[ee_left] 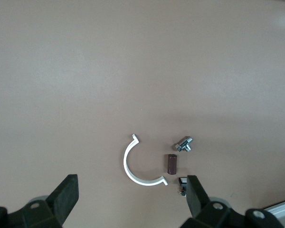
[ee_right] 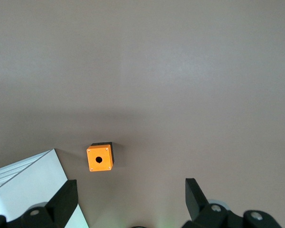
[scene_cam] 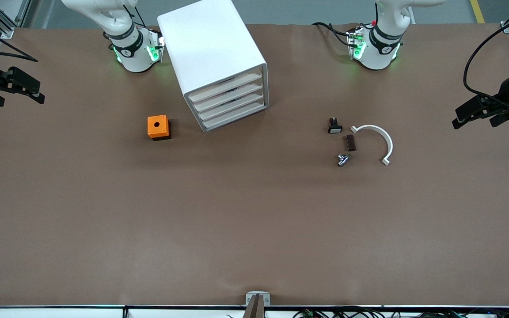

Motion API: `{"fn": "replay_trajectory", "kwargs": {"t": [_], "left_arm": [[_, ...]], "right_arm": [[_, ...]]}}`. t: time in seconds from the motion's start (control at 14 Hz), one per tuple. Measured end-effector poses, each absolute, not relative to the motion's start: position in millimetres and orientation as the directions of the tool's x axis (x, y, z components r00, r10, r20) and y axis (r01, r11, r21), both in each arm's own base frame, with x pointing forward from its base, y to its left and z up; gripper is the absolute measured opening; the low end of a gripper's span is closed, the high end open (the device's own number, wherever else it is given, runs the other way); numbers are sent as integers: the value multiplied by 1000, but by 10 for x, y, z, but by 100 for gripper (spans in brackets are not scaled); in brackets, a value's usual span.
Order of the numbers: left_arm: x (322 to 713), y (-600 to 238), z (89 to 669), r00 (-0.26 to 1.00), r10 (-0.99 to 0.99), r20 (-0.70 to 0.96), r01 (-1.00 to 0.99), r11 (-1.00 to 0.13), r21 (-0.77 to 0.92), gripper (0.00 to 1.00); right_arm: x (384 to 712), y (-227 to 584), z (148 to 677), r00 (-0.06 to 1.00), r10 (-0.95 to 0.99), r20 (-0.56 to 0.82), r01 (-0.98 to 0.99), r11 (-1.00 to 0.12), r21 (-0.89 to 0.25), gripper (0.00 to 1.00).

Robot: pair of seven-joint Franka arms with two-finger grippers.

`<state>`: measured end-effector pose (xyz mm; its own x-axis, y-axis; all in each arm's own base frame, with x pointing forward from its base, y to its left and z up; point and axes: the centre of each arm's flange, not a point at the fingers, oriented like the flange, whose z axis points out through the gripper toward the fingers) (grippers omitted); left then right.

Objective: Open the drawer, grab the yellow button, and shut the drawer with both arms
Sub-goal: 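Reach the left gripper to the drawer handle while the right gripper approaches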

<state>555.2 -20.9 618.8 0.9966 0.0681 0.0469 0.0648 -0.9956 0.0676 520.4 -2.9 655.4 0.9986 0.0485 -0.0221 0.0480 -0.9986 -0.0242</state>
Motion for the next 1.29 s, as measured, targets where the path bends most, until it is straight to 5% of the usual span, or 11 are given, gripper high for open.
{"fn": "replay_trajectory", "kwargs": {"t": [0.79,1.29], "left_arm": [[5601,-83,6012,996,90,-4,90,-994,62,100],[6002,-195,4827,976,75,-206,84,-996,35,100]], "right_arm": [[5214,-124,6570,999,31,-8,30,-999,-23,100],[5207,-146,6566,999,32,-15,32,-999,-3,100]]}}
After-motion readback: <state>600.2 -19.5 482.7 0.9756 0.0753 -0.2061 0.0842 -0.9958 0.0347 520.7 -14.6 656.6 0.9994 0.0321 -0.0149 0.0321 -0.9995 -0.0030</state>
